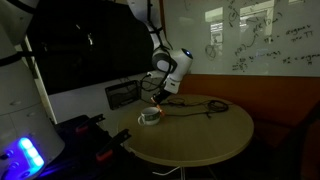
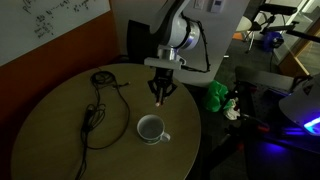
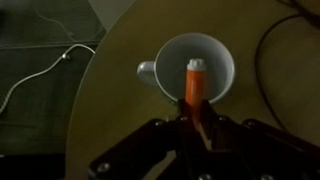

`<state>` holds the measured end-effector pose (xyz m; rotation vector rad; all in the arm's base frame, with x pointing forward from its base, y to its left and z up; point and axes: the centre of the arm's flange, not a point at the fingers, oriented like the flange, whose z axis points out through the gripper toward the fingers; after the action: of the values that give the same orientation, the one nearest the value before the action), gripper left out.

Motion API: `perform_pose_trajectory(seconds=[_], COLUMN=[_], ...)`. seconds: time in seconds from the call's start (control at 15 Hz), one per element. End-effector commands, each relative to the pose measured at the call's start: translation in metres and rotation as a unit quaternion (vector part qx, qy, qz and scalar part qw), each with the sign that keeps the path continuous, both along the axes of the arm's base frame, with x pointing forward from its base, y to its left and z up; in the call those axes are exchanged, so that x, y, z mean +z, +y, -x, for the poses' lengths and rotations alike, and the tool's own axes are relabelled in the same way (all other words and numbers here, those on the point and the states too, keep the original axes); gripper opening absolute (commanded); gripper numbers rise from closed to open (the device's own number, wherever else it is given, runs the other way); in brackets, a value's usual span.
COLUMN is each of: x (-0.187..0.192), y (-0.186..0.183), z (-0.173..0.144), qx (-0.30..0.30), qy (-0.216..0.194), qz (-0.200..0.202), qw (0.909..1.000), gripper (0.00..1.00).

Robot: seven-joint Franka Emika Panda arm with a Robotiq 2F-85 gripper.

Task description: Put the marker inside the mug cup

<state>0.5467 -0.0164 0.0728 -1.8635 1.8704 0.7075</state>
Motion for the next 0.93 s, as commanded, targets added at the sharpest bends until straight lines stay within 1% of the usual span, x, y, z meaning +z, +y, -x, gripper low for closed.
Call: perform_pose_trajectory(seconds=[0.0, 0.27, 0.4, 0.6, 0.8, 0.87], x=[0.010, 0.008, 0.007, 0.004, -0.009, -0.015], y=[0.005, 0.026, 0.039, 0.059, 0.071, 0.074], z=[0.000, -0.007, -0.010, -0.013, -0.016, -0.017], qx=[0.024, 0.047, 0.063, 0.085, 0.096, 0.101], qy=[-0.017, -0.042, -0.046, -0.045, -0.033, -0.028], qz=[-0.035, -0.058, -0.069, -0.081, -0.085, -0.095], qw=[0.9989, 0.9963, 0.9946, 0.9921, 0.9912, 0.9899], gripper=[0.04, 0.04, 0.04, 0.04, 0.04, 0.04])
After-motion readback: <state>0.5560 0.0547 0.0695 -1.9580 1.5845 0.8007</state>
